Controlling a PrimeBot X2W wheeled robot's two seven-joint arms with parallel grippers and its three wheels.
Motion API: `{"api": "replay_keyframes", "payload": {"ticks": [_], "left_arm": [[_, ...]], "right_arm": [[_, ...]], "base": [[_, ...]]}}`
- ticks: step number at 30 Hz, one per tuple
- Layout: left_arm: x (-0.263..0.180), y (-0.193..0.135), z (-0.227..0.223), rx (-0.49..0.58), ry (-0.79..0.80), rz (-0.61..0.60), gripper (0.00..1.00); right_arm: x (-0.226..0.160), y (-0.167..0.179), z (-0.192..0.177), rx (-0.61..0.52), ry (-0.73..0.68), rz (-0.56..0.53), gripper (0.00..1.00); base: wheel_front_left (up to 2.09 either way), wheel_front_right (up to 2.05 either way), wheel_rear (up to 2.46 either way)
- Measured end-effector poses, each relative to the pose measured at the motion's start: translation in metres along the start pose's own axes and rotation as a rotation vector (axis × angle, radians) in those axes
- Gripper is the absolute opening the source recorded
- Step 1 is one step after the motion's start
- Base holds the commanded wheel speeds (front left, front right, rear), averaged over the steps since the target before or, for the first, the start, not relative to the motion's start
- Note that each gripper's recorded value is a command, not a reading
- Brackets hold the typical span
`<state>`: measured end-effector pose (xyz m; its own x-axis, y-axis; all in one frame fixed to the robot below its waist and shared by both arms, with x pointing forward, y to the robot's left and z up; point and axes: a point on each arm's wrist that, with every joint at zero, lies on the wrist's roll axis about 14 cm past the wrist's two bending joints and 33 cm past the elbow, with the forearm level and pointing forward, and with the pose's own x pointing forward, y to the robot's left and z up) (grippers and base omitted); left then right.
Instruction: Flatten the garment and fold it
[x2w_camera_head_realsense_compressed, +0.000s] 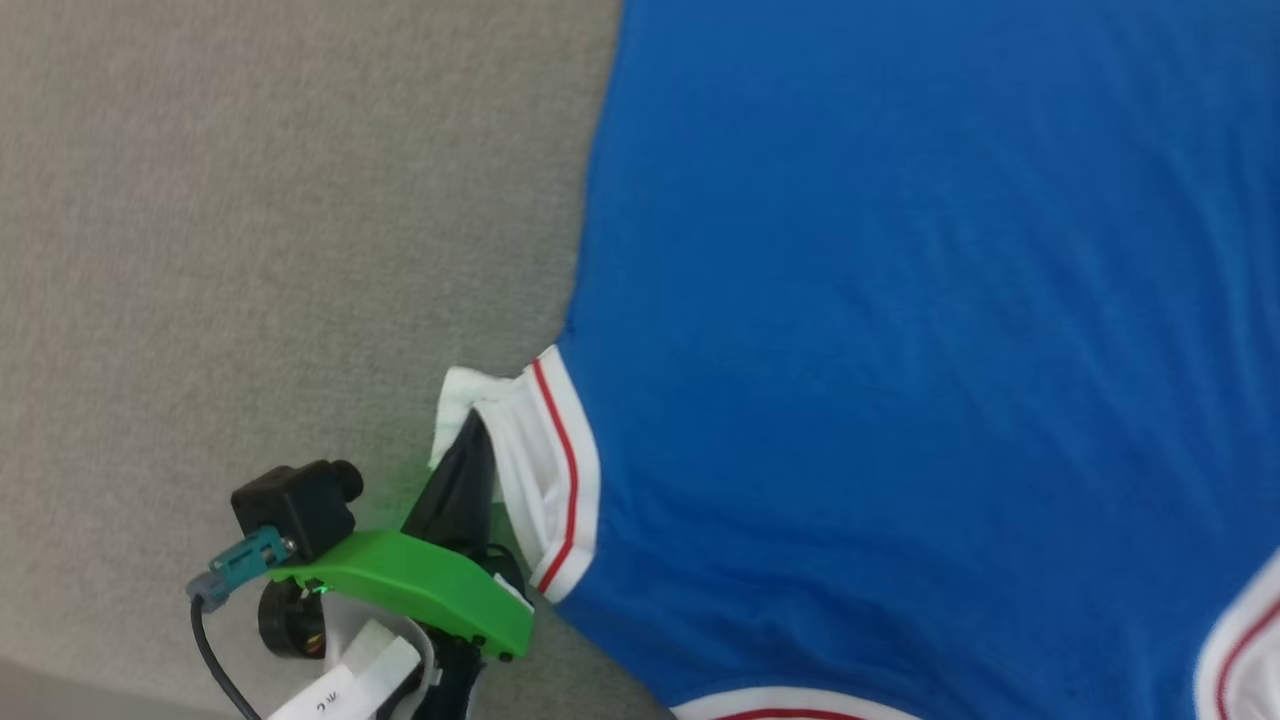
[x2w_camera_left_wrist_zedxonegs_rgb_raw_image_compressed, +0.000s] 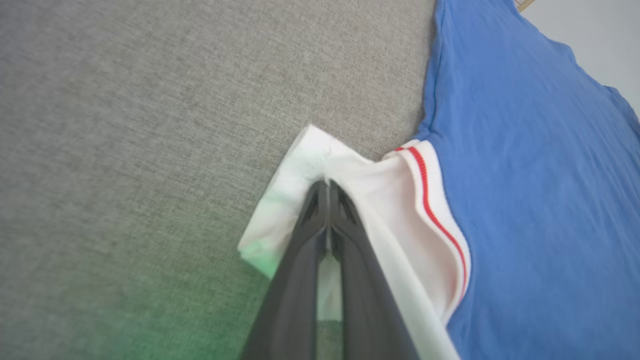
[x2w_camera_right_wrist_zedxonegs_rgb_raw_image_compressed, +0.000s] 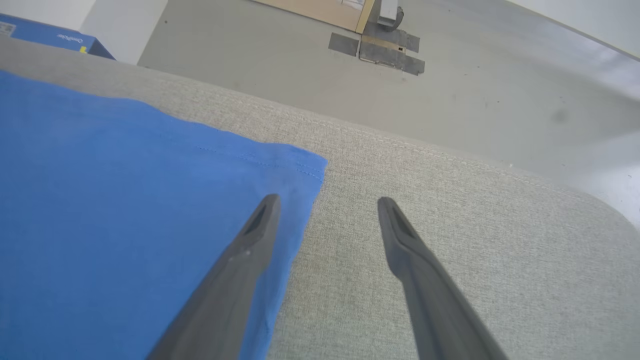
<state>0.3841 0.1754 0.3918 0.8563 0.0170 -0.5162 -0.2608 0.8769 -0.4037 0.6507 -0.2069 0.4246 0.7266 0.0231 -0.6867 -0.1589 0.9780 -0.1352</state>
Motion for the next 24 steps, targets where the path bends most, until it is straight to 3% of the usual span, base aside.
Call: {"api": "replay_keyframes", "payload": {"ticks": [8,13,14,15,24], "left_arm": [[0.004,0.015,-0.01,-0.015,0.017,0.058,0.0],[0.009,0.02,-0.015,-0.016,0.029,0.073,0.0],[0.01,0.02,-0.016,-0.015,0.029,0.074,0.0],[0.011,0.02,-0.016,-0.014,0.029,0.072,0.0],[0.009,0.017,-0.008,0.011,0.019,0.045,0.0]], "right_arm": [[0.056,0.028,-0.037,-0.11,0.181,0.032,1.0],[0.072,0.033,-0.041,-0.136,0.225,0.049,1.0],[0.073,0.034,-0.042,-0.131,0.241,0.057,0.8],[0.072,0.035,-0.042,-0.125,0.249,0.065,0.01],[0.048,0.037,-0.028,-0.066,0.198,0.091,0.0]], "base": [[0.0,0.0,0.0],[0.0,0.0,0.0],[0.0,0.0,0.0],[0.0,0.0,0.0],[0.0,0.0,0.0]]}}
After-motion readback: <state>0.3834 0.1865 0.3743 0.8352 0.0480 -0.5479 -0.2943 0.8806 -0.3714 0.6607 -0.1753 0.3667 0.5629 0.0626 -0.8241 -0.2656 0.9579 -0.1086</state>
